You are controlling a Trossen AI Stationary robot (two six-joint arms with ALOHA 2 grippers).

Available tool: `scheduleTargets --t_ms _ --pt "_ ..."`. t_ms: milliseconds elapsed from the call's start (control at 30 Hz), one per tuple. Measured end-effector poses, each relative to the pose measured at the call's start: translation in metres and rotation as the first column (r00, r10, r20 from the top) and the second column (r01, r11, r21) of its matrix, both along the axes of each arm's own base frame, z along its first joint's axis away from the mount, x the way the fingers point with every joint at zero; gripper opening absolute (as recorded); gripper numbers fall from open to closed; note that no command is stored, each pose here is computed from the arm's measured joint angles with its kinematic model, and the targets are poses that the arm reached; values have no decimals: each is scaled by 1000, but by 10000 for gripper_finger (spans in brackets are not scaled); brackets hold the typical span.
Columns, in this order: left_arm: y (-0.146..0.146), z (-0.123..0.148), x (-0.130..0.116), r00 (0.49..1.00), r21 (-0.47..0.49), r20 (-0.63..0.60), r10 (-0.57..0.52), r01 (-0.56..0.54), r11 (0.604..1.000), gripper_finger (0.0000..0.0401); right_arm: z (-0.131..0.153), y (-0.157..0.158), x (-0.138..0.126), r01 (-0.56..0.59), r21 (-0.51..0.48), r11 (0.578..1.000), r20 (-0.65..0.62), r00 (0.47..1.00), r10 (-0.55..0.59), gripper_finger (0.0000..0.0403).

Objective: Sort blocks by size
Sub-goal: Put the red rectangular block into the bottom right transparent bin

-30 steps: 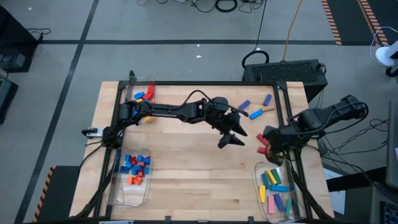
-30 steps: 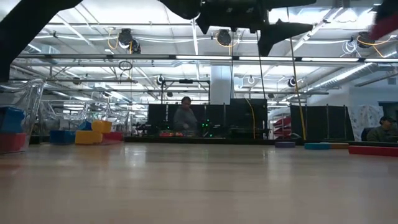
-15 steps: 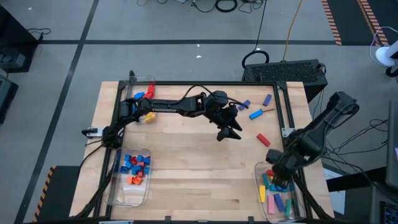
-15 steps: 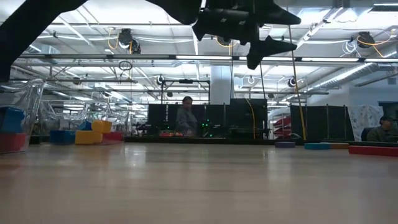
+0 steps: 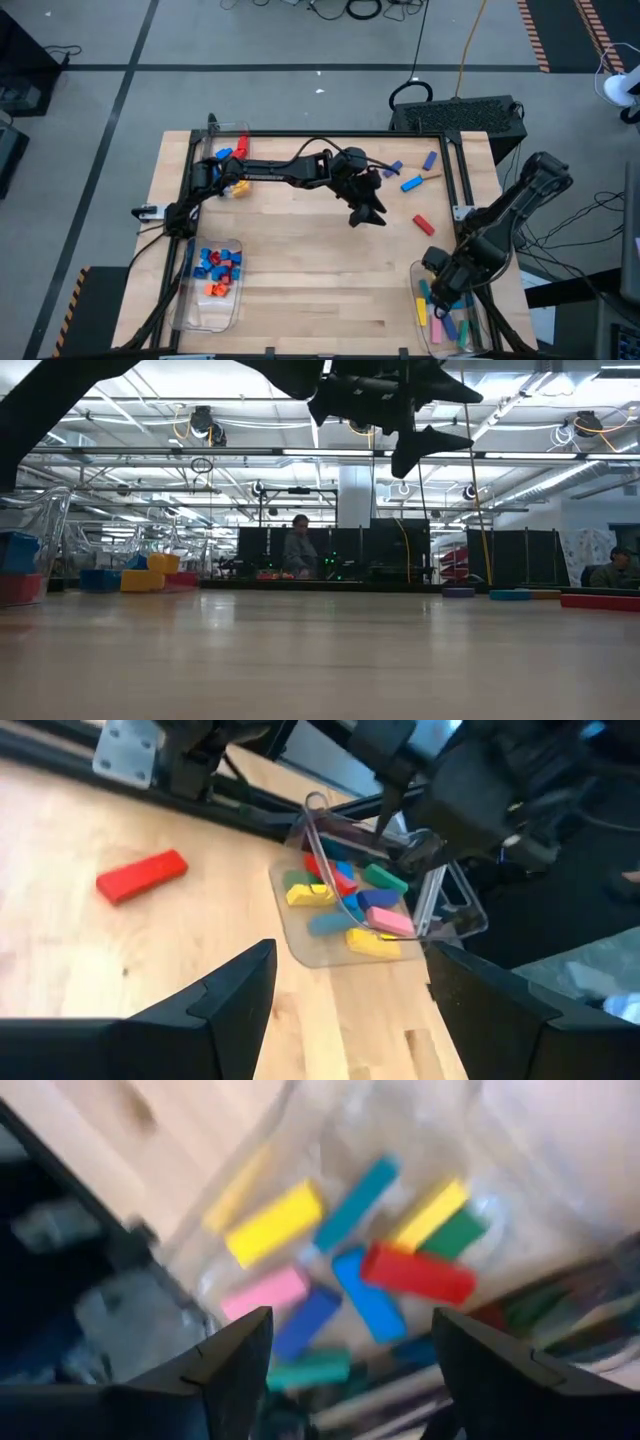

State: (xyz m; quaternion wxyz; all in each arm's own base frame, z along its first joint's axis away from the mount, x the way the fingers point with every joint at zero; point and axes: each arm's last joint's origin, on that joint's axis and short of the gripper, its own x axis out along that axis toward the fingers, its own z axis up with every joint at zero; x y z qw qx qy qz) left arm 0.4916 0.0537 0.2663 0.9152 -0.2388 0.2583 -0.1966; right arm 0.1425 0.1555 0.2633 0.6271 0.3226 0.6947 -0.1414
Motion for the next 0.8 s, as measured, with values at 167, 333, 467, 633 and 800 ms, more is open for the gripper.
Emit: scheduleTargets --t_ms 167,333,467,633,800 --pt "7 -3 -2 999 -20 -44 19 -19 1000 260 38 -20 2 119 -129 984 179 979 -95 253" --pt "7 -3 -3 999 -29 -48 6 -8 1000 260 60 -55 0 309 -279 909 281 932 -230 238" --pt "7 1 -3 1000 -18 -17 3 -4 1000 260 49 -81 1 332 -355 874 195 941 -278 224" --pt "1 30 -12 996 101 92 16 -26 995 260 21 -104 8 325 -351 878 119 946 -302 211" --pt "2 73 -33 978 200 205 46 -88 976 260 -12 -126 12 283 -329 901 37 957 -287 215"
